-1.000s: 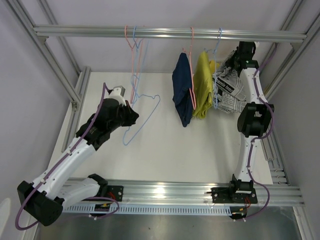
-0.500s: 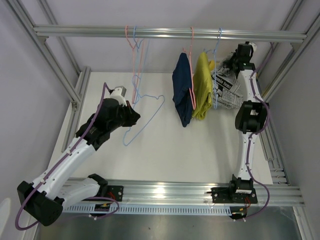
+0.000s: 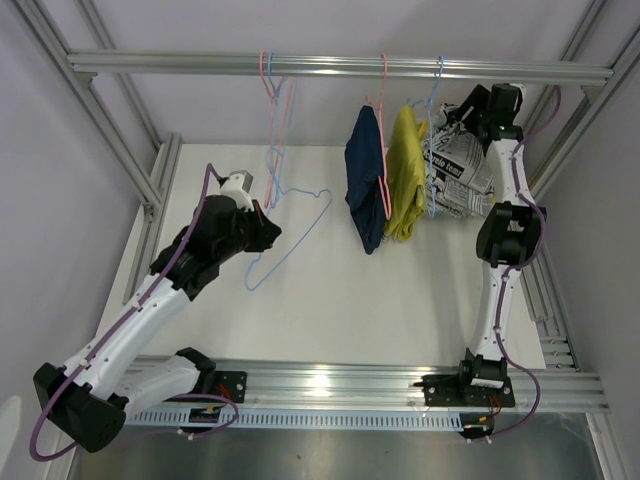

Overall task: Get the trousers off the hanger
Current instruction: Place the trousers in the bin.

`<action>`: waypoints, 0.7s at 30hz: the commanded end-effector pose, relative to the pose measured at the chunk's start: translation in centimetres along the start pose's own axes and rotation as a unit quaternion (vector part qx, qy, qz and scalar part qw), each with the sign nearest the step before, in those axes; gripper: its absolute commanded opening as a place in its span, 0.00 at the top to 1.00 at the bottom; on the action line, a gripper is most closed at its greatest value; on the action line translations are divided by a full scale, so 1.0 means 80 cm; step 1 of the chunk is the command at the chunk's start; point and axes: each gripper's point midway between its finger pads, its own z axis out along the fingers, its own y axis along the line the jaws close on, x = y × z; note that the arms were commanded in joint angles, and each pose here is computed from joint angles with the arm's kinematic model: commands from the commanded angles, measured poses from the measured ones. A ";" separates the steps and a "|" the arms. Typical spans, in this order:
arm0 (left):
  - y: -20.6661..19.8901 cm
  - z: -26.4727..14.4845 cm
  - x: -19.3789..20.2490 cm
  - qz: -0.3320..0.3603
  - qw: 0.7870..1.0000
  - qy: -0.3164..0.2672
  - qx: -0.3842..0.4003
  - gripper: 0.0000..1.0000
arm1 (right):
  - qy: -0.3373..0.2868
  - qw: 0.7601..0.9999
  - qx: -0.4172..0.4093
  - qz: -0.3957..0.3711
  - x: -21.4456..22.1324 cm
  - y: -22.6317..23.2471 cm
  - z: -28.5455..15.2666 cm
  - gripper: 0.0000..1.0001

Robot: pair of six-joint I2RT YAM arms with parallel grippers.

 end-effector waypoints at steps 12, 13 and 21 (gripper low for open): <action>-0.022 -0.013 -0.033 0.022 0.999 -0.038 0.027 0.99 | -0.048 0.996 -0.080 0.002 -0.088 0.067 -0.100 0.19; -0.022 -0.013 -0.032 0.022 0.999 -0.037 0.027 0.99 | -0.046 0.996 -0.080 -0.001 -0.085 0.068 -0.101 0.19; -0.026 -0.018 -0.035 0.022 0.998 -0.040 0.036 0.99 | 0.000 0.997 -0.069 -0.038 -0.009 0.069 -0.080 0.19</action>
